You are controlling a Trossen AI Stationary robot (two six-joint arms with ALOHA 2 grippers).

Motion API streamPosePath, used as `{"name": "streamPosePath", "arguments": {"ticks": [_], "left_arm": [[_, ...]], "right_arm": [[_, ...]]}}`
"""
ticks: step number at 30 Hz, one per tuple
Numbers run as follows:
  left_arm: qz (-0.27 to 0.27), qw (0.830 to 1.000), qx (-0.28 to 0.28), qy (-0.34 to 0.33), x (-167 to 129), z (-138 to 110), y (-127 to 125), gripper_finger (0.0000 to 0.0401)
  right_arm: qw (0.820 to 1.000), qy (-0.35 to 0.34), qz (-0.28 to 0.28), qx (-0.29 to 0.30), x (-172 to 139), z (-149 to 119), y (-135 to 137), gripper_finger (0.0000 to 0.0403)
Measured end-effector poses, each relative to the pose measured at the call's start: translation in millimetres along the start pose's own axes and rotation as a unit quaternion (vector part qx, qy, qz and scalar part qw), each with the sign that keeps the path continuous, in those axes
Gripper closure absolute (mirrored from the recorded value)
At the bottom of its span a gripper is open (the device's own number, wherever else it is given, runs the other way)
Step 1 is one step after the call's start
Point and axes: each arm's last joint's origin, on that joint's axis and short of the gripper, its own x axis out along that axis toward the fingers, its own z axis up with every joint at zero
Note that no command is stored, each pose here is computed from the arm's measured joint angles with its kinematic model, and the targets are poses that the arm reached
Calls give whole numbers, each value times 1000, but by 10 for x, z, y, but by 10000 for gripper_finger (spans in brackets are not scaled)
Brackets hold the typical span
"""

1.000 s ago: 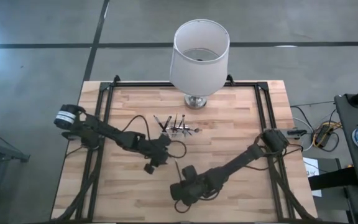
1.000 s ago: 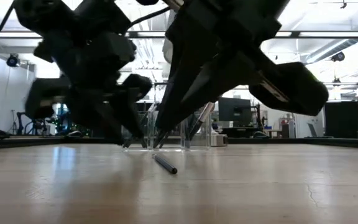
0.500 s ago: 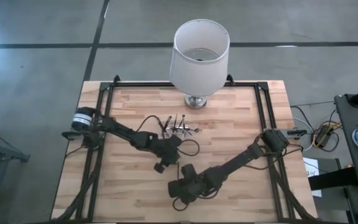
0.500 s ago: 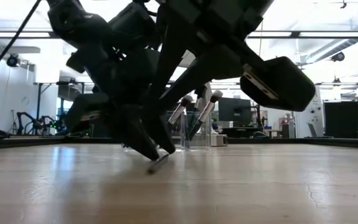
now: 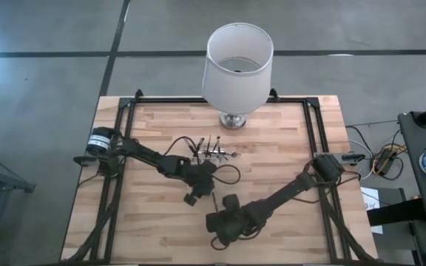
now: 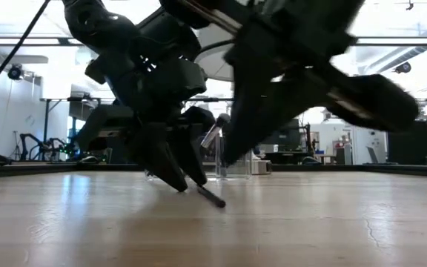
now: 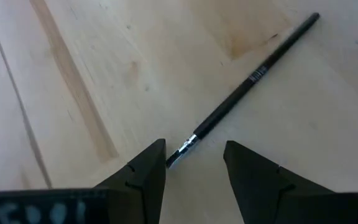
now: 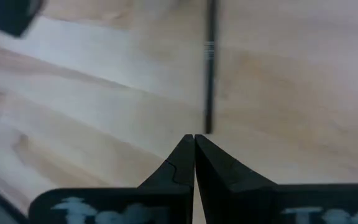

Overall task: Put items in baskets/containers
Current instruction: Put the eyeshadow brush into the transparent organizer

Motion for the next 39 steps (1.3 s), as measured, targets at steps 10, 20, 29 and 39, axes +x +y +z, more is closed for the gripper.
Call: {"name": "streamPosePath", "arguments": {"ticks": [10,20,29,39], "left_arm": [[-21,995,-95,34,-20,-55,-49,238],[-36,972,-218,82,-15,-93,-213,252],[-40,955,-279,99,-12,-88,-309,272],[-48,951,-285,106,-4,-60,-432,286]], "right_arm": [[999,-23,-17,21,-61,4,-47,394],[998,-32,-36,30,-50,59,-72,394],[998,-27,-36,32,-55,48,-72,394],[998,-25,-39,35,-50,60,-78,394]]}}
